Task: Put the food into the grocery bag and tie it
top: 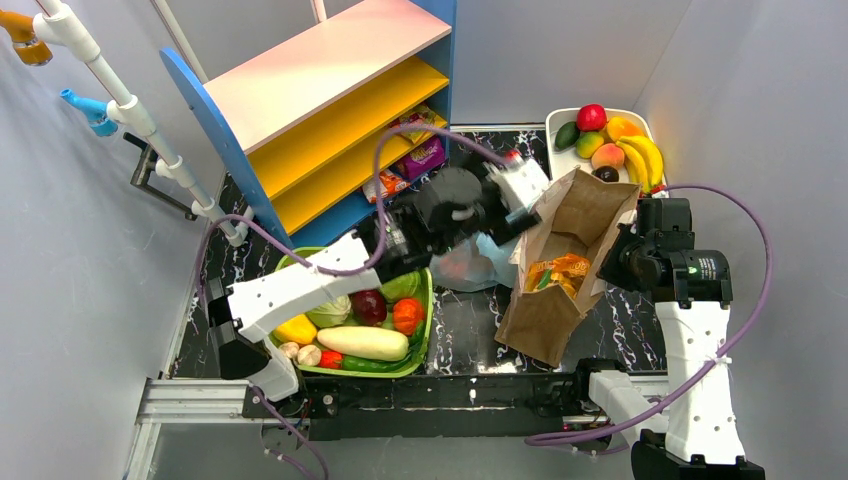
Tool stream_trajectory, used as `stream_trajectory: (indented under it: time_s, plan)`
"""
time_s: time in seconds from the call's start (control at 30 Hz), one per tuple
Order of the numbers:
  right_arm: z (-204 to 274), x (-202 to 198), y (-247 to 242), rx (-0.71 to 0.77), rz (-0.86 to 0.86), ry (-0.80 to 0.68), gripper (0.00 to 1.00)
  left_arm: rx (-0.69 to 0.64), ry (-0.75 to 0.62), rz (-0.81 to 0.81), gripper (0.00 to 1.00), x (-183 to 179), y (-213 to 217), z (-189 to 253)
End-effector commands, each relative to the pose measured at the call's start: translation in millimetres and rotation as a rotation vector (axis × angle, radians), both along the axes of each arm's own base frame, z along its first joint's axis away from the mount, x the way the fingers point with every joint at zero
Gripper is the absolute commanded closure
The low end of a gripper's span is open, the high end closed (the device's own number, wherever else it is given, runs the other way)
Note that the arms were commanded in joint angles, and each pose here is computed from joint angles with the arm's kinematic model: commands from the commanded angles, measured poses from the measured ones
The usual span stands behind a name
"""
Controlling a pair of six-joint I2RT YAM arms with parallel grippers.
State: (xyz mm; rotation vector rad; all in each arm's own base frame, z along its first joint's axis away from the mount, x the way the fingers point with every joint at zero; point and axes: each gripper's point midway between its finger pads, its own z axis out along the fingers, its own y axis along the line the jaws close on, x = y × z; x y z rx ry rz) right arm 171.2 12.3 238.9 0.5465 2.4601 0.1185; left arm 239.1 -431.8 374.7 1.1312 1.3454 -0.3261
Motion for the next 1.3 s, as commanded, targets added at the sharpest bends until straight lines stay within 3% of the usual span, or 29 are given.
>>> stream_trajectory:
  time_s: [0.0,0.1,0.27,0.6,0.97,1.27]
  plan:
    - [3.1,3.3,2.8,0.011,0.014,-0.023,0.99,-0.134,0.198,0.498,0.08,84.8,98.0,-5.1]
    - [2.1,3.0,5.5,0.024,0.021,-0.022,0.99,-0.176,0.228,0.613,0.08,104.0,128.9,-16.8]
    - [1.6,3.5,7.9,0.037,0.026,-0.021,0.99,-0.362,0.453,0.894,0.13,131.4,190.7,-49.3]
    - [-1.5,4.3,10.8,0.049,0.036,-0.017,0.99,-0.573,0.62,1.145,0.14,137.1,227.6,-92.7]
    - [-6.1,2.5,12.9,0.05,0.047,-0.006,0.99,-0.927,0.665,1.246,0.16,138.9,257.3,-142.8]
    - [-9.5,0.7,13.3,0.05,0.05,-0.002,0.99,-1.088,0.664,1.223,0.11,151.3,263.8,-184.7]
